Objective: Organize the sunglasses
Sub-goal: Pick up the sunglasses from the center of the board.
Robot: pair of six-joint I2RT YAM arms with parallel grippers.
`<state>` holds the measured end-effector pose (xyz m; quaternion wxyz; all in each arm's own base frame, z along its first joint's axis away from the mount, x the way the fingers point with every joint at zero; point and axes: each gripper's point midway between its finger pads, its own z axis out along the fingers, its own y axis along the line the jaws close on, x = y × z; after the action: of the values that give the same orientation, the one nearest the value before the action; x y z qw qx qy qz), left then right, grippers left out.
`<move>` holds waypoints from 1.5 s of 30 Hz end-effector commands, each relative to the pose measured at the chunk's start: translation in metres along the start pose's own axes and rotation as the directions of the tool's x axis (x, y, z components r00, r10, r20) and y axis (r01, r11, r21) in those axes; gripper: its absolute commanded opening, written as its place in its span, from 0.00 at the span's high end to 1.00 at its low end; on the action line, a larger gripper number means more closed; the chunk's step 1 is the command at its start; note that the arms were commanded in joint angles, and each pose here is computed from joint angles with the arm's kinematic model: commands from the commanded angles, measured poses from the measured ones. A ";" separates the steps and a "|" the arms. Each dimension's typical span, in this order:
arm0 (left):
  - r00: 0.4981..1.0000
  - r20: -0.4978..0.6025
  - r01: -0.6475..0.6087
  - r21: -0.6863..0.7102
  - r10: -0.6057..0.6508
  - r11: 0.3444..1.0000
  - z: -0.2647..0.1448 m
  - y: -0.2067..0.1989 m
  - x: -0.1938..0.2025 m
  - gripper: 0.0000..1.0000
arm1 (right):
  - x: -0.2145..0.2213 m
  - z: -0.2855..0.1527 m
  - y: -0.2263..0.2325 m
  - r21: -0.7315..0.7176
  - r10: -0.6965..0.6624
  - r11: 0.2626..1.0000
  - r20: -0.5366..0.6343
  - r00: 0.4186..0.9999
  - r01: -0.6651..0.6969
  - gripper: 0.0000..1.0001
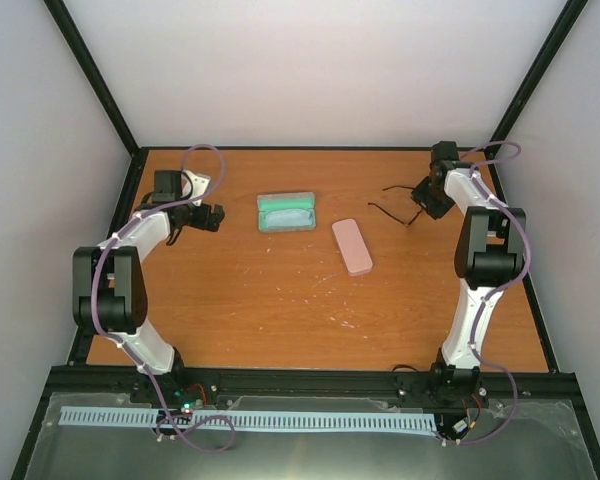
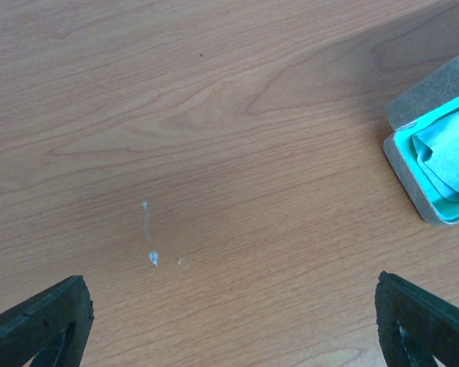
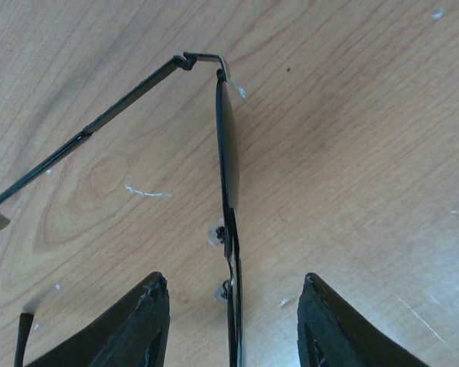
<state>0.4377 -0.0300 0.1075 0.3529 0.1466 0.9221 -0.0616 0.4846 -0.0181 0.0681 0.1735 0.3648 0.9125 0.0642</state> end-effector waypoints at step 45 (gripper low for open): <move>0.969 0.242 -0.038 0.353 -0.053 0.935 -0.060 -0.072 -0.119 0.61 | 0.148 -0.146 0.093 -0.952 -0.395 0.267 0.036 0.918 0.152 0.97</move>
<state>0.4756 -0.0981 0.2139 0.4264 0.1963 0.8550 -0.2203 0.4036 0.1159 0.1381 0.2463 0.1202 0.8555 0.4394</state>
